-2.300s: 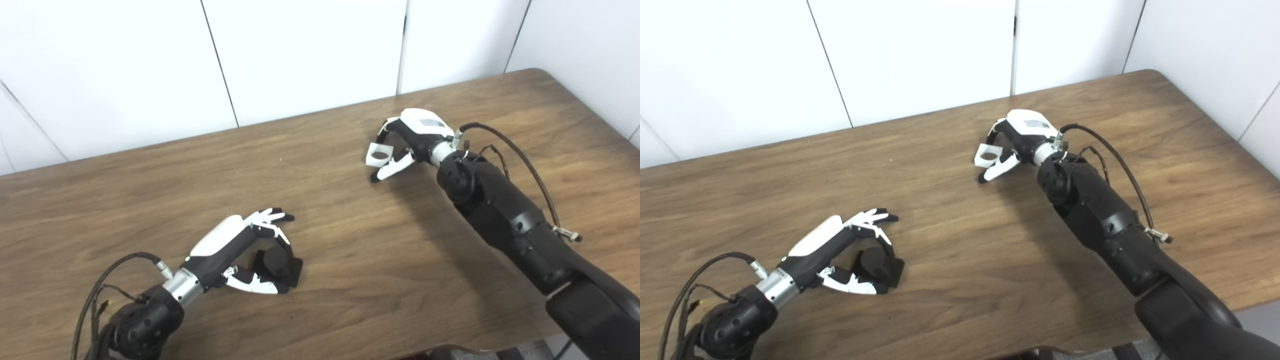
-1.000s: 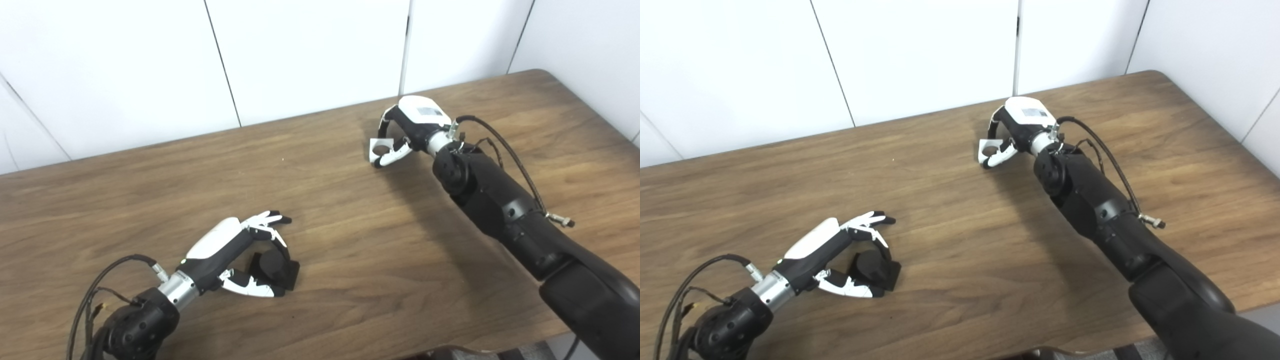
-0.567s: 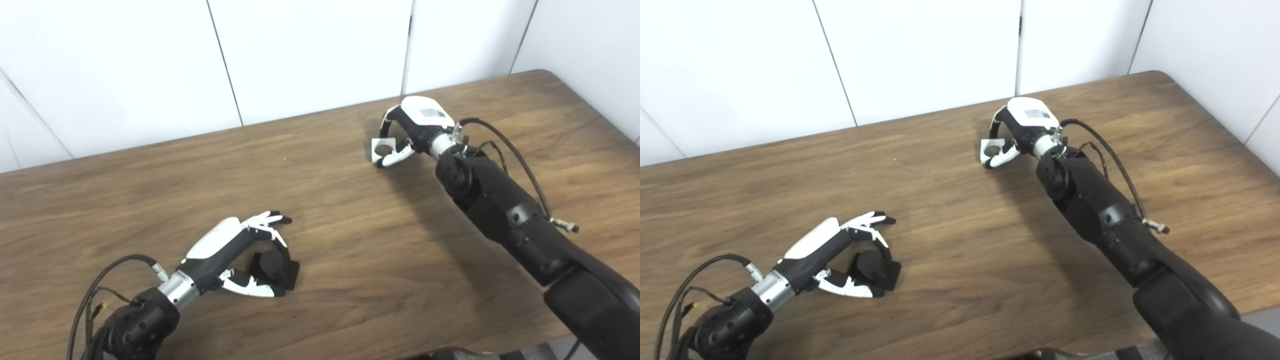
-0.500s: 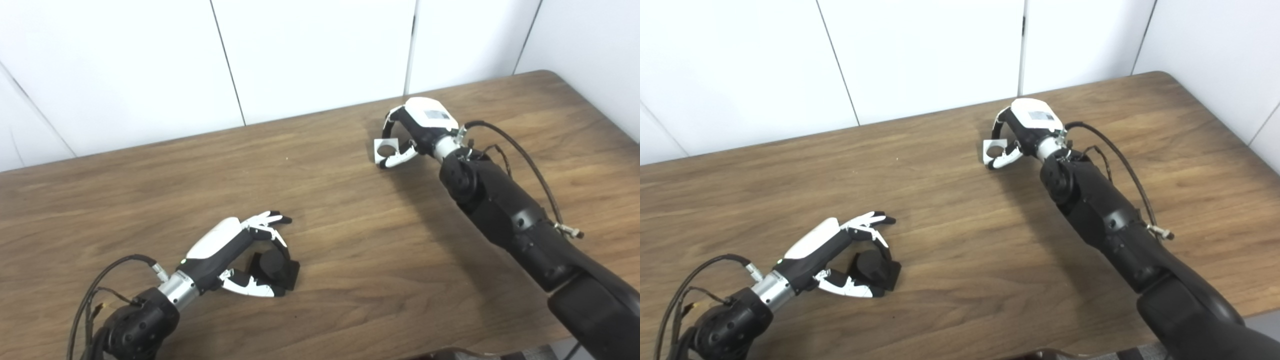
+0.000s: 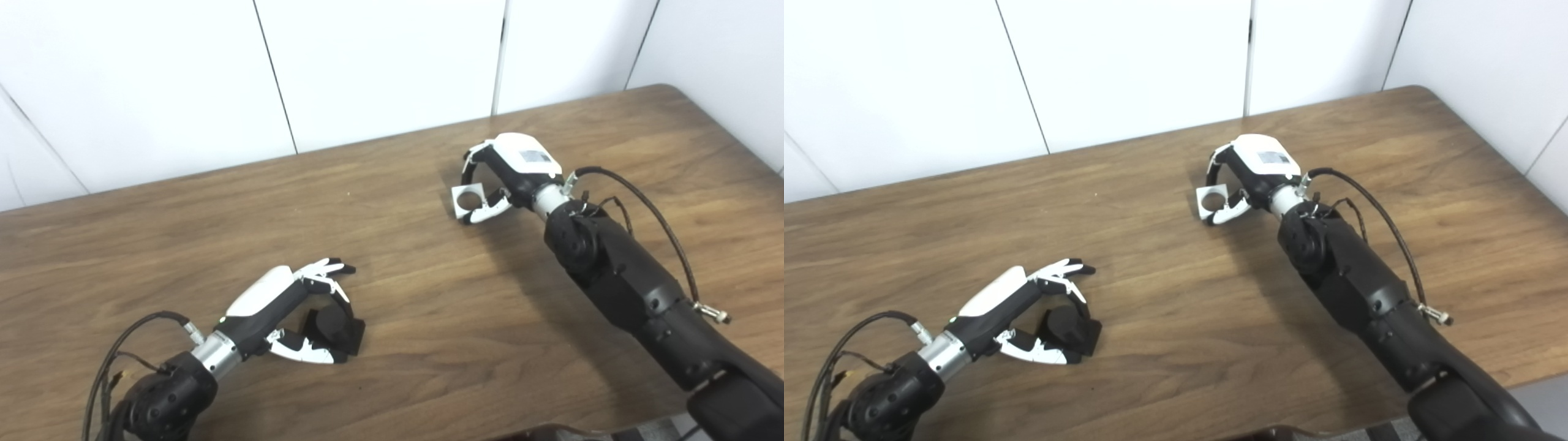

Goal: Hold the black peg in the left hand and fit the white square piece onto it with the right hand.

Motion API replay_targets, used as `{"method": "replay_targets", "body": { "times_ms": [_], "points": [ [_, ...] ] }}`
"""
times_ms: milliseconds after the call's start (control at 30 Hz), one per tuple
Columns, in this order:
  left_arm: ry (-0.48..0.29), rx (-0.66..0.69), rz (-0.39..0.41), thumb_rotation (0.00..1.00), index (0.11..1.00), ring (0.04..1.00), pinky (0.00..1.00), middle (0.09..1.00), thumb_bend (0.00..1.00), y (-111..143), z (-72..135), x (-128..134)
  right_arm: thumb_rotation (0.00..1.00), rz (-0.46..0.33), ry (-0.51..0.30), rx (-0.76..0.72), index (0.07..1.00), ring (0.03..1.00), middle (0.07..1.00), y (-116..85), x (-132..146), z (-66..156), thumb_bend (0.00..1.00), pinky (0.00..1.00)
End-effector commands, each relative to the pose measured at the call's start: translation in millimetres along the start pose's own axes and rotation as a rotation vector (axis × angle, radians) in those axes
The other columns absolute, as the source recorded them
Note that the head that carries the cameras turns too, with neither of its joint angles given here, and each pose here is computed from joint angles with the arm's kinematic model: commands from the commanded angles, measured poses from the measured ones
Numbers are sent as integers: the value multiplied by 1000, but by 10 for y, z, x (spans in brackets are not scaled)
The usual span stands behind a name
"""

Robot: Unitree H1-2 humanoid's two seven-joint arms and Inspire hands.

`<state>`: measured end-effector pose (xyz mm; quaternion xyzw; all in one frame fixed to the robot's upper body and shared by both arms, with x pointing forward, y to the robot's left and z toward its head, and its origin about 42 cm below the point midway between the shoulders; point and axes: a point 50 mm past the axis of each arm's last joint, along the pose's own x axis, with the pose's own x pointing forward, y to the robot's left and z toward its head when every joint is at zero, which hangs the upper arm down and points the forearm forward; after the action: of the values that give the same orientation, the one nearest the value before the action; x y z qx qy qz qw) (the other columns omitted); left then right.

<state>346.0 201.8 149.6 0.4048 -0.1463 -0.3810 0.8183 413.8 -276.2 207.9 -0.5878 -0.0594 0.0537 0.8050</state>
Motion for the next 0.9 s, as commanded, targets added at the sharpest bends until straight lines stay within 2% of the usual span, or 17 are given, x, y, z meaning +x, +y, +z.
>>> {"method": "replay_targets", "body": {
  "times_ms": [0, 267, 767, 867],
  "points": [
    [19, 42, -13, 70, 492, 976, 965, 912, 522, 104, -24, -18, 137, -100, -90, -6, 482, 904, 807, -379, 44, 141, 518, 961],
    [22, 46, -14, 72, 492, 976, 963, 912, 521, 92, -23, 19, 138, -93, -166, -9, 482, 902, 807, -524, -114, 331, 518, 935],
    [31, 39, -18, 72, 493, 981, 969, 916, 521, 52, 55, 106, 138, -32, -334, 51, 481, 902, 809, -587, -428, 686, 516, 911],
    [30, 42, -18, 72, 493, 980, 968, 918, 521, 44, 64, 125, 138, -23, -366, 66, 481, 901, 808, -607, -469, 758, 516, 876]
  ]
}}
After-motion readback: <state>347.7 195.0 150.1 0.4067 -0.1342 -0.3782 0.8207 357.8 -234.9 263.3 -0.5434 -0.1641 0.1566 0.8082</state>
